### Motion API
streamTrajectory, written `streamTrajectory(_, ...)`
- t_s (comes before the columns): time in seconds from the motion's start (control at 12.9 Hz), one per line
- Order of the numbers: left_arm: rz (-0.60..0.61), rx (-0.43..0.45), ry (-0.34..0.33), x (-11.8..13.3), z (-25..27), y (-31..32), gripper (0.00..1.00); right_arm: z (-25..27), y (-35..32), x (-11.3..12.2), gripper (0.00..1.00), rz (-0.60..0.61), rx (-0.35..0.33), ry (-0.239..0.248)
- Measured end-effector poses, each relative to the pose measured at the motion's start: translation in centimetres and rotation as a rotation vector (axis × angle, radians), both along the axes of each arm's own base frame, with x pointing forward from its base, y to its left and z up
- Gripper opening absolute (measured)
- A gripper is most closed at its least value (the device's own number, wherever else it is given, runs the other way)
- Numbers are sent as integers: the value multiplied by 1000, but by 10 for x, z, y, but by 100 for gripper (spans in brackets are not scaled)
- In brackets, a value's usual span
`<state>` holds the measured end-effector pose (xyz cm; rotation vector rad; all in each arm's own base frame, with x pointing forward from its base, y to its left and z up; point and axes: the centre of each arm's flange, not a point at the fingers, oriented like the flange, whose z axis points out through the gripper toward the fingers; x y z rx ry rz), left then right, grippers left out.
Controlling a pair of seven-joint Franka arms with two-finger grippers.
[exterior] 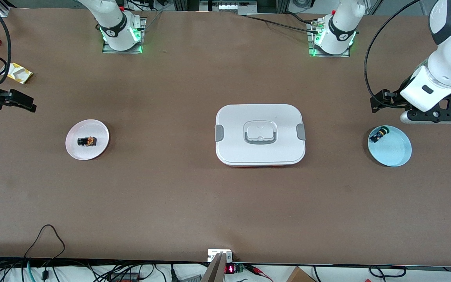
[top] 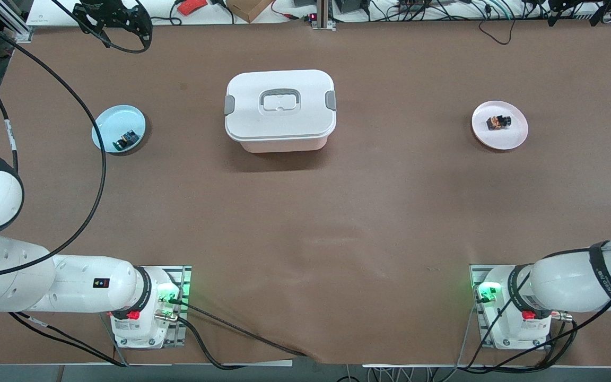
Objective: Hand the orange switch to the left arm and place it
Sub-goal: 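Move the right gripper toward the white dish with the orange switch, then lower the right gripper over the orange switch in the white dish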
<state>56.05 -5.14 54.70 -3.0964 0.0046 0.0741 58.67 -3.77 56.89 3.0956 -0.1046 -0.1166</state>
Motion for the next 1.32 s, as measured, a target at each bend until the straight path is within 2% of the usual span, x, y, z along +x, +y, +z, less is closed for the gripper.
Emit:
streamTrajectory(0.39,0,0,0,0,0,0,100,-40,4,17,100,8,-5,51)
streamTrajectory(1.01,0,0,-1,0,0,0,100,-68,6,37,100,13,-11,28)
streamTrajectory(1.32,0,0,-1,0,0,0,100,-109,9,51,100,18,-16,63)
